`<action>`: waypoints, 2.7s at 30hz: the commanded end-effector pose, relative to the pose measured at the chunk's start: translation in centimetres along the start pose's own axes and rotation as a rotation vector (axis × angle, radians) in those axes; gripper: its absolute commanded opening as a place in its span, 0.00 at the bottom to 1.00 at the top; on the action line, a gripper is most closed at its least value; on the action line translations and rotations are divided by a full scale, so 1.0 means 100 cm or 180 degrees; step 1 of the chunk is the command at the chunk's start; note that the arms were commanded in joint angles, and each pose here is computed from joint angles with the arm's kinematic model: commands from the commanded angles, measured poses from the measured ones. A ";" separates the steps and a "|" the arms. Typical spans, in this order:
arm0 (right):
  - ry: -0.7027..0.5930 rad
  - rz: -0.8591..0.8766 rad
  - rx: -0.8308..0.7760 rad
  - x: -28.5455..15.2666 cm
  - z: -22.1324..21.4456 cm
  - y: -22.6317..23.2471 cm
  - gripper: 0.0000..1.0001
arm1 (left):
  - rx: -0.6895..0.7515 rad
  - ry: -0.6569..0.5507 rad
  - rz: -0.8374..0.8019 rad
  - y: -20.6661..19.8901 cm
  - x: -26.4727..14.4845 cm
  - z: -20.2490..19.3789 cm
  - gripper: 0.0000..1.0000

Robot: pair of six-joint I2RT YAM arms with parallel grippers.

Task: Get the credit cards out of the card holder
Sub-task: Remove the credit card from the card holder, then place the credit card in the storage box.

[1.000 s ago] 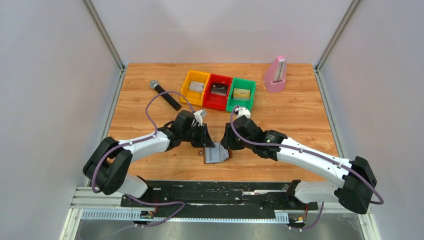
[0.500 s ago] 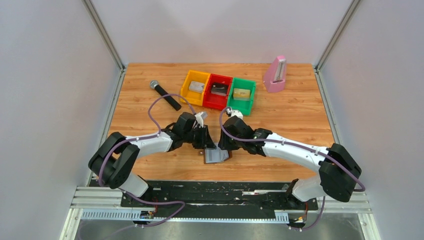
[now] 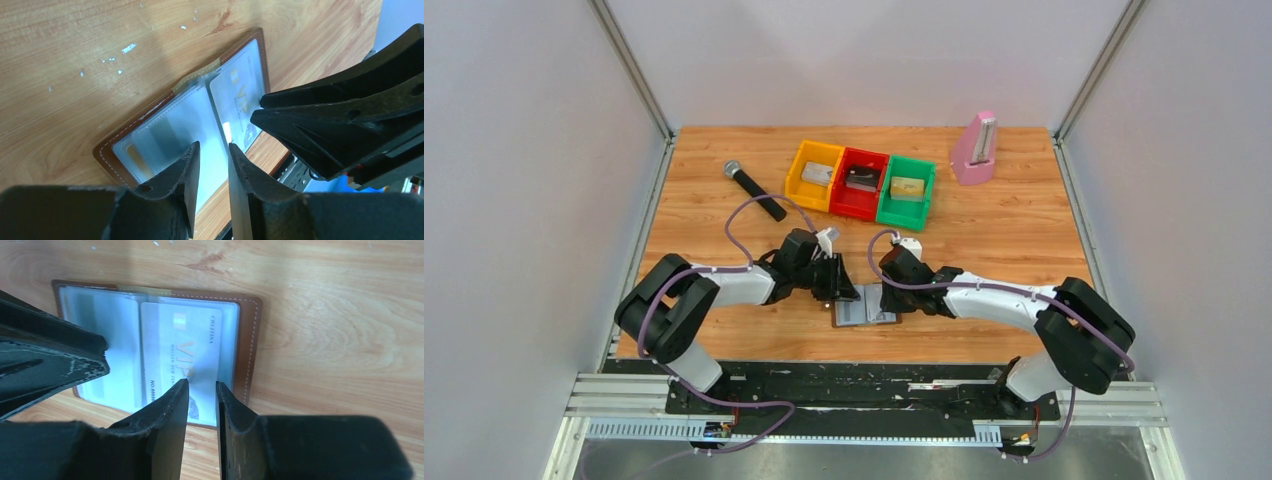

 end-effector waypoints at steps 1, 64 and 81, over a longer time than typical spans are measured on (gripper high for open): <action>-0.0174 -0.0009 0.0095 0.005 0.002 -0.002 0.27 | 0.0034 -0.0119 -0.0158 -0.004 0.005 0.006 0.36; -0.0153 0.0100 0.0279 0.002 0.006 -0.024 0.26 | -0.0345 -0.0384 -0.0084 0.006 -0.004 -0.003 0.00; -0.0264 0.1280 -0.0138 -0.045 0.026 0.005 0.37 | -0.0075 -0.0488 -0.0083 -0.006 -0.034 -0.003 0.00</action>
Point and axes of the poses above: each gripper's point midway between its finger pads, its own x axis out along the fingers, its own y axis along the line the jaws close on, z = x × y, the point moved 10 cm from there along -x, back along the fingers, and after that the axes turned 9 degrees about x, right-handed, at the moved point
